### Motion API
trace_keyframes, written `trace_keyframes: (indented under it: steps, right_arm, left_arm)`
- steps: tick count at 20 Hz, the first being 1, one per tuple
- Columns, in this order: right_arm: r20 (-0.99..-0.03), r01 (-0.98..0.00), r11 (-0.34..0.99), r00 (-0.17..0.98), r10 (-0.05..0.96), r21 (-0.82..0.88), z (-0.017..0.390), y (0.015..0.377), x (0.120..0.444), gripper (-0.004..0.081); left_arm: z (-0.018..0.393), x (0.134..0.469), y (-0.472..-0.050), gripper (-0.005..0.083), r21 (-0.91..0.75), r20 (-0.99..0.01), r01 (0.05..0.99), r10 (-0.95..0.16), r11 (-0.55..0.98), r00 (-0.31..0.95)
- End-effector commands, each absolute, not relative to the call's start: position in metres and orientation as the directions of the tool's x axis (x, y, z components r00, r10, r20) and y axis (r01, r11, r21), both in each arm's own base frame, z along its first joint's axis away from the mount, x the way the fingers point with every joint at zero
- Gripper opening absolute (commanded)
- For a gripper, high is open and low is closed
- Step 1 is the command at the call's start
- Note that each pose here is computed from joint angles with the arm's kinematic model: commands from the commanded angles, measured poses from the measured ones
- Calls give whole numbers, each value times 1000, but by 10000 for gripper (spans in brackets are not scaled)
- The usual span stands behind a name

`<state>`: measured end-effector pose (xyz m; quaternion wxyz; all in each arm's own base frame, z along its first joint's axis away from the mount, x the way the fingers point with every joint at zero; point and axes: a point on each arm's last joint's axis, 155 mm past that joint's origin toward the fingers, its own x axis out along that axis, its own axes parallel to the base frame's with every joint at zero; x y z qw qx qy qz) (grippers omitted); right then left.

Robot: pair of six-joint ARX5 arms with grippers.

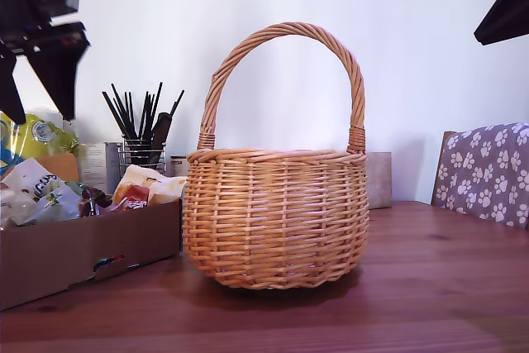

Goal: Move the bags of Easter eggs from the cardboard box on the left into the woven basket on the right side.

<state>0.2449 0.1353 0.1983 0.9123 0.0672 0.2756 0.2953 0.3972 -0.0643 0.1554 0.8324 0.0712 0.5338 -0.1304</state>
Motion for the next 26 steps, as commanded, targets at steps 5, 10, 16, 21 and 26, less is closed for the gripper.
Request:
trace_keyframes:
  steps: [5,10,16,21,26]
  right_arm:
    - [-449,-524,810,676,584,265,206,137,245,-12]
    - [-448,-524,810,676,584,265,206,137,245,-12]
    - [-446,-525,809,678,585,264,206,137,245,-12]
    - [-446,-525,809,678,585,264,206,137,245,-12]
    - [-446,-524,809,678,585,264,206,137,245,-12]
  left_arm:
    - [98,407,-48,792,20,-955,166,-30,986,295]
    - [70,409,-66,792,-75,-966,164,-113,984,233]
    - [61,403,-97,790,-210,-954,182,-242,961,178]
    - [43,384,-102,779,-229,-967,174,-245,958,77]
    - [21,373,-100,776,-225,-974,156,-227,962,-8]
